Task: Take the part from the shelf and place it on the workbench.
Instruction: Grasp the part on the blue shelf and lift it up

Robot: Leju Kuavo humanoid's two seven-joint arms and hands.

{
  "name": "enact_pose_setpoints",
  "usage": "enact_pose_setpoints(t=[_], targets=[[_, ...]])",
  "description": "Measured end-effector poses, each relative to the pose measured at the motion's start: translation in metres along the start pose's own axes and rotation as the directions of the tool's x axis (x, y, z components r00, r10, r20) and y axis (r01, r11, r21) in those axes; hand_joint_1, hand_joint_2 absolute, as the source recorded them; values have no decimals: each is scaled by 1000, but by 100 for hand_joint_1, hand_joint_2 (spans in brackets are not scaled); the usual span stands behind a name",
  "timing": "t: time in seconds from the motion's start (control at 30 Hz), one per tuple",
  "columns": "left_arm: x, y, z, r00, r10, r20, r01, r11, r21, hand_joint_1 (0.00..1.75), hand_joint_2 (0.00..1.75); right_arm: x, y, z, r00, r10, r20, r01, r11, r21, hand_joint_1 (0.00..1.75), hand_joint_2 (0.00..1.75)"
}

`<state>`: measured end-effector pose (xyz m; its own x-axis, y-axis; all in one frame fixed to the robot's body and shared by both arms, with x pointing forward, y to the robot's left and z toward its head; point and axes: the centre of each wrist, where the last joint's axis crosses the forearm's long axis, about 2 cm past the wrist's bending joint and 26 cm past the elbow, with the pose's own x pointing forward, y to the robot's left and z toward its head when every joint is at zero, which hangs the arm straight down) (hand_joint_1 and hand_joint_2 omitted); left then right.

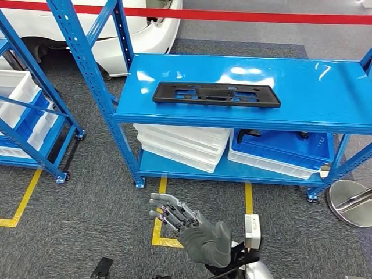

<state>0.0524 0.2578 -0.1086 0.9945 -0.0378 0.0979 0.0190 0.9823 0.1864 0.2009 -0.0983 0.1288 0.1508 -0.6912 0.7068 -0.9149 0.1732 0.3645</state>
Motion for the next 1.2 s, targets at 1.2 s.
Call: enact_pose_setpoints(t=[1.2], targets=[[-6, -3, 0, 1000, 1, -9, -1, 1000, -8, 0, 0, -3, 0, 4, 1000, -12, -22, 12, 1000, 9, 0, 0]])
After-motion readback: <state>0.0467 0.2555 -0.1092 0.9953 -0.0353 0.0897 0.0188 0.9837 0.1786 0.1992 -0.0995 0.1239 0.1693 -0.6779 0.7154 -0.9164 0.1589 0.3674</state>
